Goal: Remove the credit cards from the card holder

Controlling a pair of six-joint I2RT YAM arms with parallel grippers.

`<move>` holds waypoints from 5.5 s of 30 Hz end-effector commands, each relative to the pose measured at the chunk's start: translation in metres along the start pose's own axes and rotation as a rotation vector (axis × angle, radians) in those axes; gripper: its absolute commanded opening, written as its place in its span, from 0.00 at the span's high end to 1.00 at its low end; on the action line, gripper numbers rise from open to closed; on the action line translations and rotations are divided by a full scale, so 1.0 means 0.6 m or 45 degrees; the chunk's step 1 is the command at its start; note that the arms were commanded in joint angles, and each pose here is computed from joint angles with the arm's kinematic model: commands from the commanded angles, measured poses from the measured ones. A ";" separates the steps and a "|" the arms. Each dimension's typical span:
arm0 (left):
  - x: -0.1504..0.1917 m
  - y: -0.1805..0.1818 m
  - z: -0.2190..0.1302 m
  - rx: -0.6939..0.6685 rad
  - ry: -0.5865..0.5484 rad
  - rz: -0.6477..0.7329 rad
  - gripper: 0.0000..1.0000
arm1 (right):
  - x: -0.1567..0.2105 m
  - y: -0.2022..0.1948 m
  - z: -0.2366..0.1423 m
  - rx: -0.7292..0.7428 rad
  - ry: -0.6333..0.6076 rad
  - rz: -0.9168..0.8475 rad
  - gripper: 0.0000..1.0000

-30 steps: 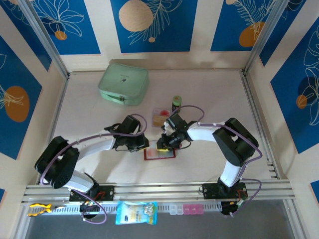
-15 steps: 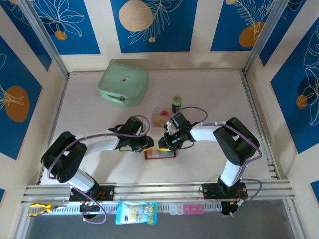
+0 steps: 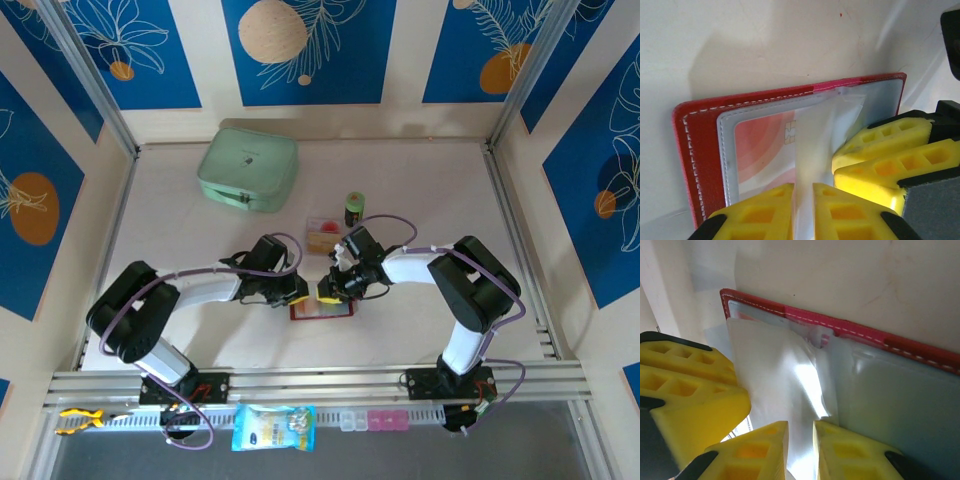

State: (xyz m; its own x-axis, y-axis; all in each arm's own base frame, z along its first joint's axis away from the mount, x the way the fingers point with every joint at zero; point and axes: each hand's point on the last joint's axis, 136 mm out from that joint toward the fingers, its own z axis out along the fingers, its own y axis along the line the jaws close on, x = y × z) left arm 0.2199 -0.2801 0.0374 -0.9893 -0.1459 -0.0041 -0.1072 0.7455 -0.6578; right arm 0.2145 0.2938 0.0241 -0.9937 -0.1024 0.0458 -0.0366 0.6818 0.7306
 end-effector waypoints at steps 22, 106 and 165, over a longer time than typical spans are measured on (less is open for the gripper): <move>0.007 -0.073 -0.026 0.099 0.024 0.062 0.80 | -0.005 0.053 -0.098 0.016 -0.173 -0.011 0.75; 0.006 0.054 -0.028 -0.117 -0.026 -0.044 0.90 | 0.001 -0.029 -0.003 0.212 0.004 0.112 0.87; 0.011 0.069 -0.012 -0.166 0.031 -0.047 0.95 | 0.001 0.034 -0.002 0.107 -0.004 0.048 0.79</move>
State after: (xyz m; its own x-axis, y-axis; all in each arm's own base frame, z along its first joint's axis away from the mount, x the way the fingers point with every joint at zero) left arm 0.2109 -0.2514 0.0226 -0.9856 -0.1673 0.0229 -0.1490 0.7982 -0.5836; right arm 0.2143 0.3085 0.0297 -0.9932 -0.0778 0.0870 0.0006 0.7423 0.6701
